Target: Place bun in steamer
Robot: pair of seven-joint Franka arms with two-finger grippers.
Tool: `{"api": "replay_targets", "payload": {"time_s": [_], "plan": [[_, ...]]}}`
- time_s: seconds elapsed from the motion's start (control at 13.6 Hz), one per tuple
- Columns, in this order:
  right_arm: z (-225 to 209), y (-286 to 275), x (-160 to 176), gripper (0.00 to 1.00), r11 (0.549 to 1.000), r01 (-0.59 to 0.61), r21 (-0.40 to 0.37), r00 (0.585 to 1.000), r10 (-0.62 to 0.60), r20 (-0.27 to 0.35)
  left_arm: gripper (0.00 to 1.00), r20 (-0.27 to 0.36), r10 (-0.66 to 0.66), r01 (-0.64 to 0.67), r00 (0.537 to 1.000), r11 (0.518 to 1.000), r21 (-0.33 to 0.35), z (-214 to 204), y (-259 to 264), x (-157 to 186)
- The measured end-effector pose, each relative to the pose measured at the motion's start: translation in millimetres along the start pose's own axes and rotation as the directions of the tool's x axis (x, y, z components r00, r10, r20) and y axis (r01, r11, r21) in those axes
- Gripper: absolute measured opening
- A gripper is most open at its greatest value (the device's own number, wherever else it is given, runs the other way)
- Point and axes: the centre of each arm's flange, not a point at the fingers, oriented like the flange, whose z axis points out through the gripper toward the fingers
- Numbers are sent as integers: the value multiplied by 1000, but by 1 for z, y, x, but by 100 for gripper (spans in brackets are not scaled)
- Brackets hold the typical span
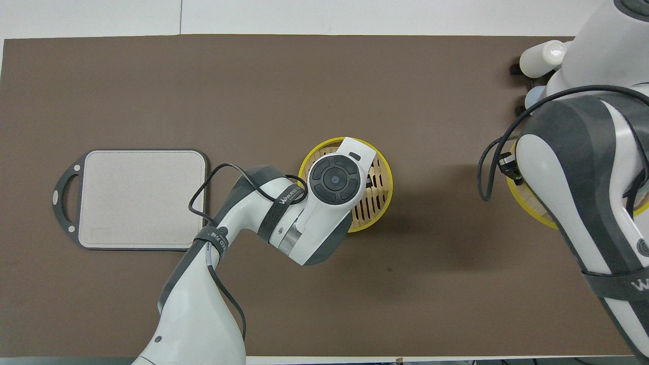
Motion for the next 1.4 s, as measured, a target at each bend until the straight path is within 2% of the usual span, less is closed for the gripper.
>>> {"api": "replay_targets", "payload": {"time_s": [0.22, 0.37, 0.44, 0.59, 0.74, 0.89, 1.03, 1.18, 1.4], "plan": [[-2, -1, 2, 9, 1000, 0, 4, 1000, 0, -22, 71, -1, -24, 24, 1000, 1000, -1, -6, -1, 1], [-9, -12, 11, 9, 998, -11, 63, 994, 18, -106, 95, 9, -42, 42, 999, 999, 11, -32, -9, 8], [-15, -29, 17, 9, 994, -28, 107, 987, 44, -157, 100, 21, -64, 63, 998, 998, 22, -57, -23, 19], [-20, -89, 25, 9, 987, -69, 147, 970, 101, -223, 100, 58, -82, 79, 995, 996, 51, -124, -77, 53], [-12, -169, 32, 9, 977, -111, 182, 949, 159, -272, 100, 100, -65, 59, 993, 996, 64, -195, -164, 94], [13, -252, 43, 9, 962, -151, 228, 929, 217, -301, 100, 138, -9, 2, 990, 998, 56, -247, -262, 125], [50, -304, 52, 9, 967, -149, 208, 934, 206, -291, 100, 162, 69, -76, 984, 996, 39, -280, -347, 143], [73, -327, 64, 9, 966, -163, 203, 925, 221, -309, 100, 173, 125, -135, 977, 990, 43, -299, -405, 153], [78, -331, 73, 9, 959, -176, 223, 916, 242, -319, 100, 197, 139, -152, 970, 987, 47, -303, -428, 154]]}}
